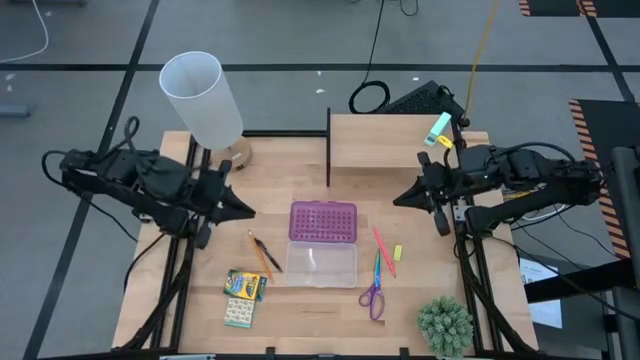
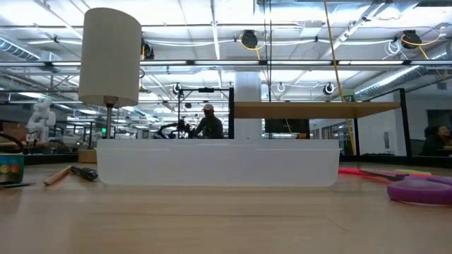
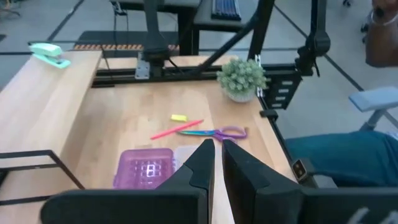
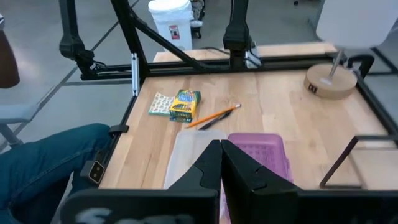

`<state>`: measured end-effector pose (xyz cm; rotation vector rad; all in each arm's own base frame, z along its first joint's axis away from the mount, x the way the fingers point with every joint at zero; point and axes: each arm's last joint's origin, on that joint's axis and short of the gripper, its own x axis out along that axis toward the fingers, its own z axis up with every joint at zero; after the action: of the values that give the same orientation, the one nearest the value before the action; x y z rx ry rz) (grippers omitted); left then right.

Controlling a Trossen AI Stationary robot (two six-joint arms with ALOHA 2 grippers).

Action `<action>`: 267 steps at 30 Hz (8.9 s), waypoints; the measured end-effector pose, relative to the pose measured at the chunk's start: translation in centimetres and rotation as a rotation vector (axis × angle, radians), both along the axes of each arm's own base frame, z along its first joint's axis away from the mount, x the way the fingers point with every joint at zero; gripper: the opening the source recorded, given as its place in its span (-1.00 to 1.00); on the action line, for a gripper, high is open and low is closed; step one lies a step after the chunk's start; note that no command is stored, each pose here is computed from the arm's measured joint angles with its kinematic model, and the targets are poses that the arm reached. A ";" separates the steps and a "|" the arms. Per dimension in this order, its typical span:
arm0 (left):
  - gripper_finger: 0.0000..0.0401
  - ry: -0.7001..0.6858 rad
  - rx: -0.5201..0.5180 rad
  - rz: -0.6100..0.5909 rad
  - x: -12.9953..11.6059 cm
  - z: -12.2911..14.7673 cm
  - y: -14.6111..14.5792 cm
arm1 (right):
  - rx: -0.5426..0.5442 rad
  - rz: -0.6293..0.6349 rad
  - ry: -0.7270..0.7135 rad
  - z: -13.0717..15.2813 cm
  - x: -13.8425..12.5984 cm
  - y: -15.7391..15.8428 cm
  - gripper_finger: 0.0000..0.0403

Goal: Pack school essentials
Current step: Put the pink pencil into the violet plastic pencil case

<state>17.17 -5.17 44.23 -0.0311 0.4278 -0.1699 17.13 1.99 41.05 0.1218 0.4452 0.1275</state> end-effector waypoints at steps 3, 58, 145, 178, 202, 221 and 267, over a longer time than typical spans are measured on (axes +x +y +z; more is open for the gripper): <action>-0.84 0.031 0.023 -0.002 0.7 -0.9 -1.1 | 0.034 -0.020 0.029 -0.8 0.2 0.0 -1.00; -0.84 0.083 0.320 0.055 2.9 -9.9 -2.8 | 0.074 -0.576 0.727 -18.9 5.3 11.5 -0.20; -0.84 0.086 0.344 0.081 3.5 -9.9 -1.5 | 0.106 -0.815 0.833 -30.5 3.2 12.0 -0.92; -0.84 0.085 0.341 0.084 3.5 -9.9 -1.5 | 0.185 -0.733 0.613 -23.0 1.3 10.2 -0.94; -0.84 0.088 0.262 0.154 3.5 -9.9 -1.4 | 0.038 -0.381 0.107 -16.1 3.4 8.7 -0.93; -0.84 0.077 0.214 0.168 3.0 -9.9 -2.8 | -0.045 -0.139 -0.142 -13.9 7.3 6.7 -0.93; -0.84 0.072 0.239 0.185 3.0 -9.9 -2.6 | 0.118 -0.044 0.259 -26.9 15.1 6.3 -0.93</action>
<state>20.19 -7.82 34.37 0.1579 0.5121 0.0649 32.19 8.29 14.19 0.2658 0.6935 0.0948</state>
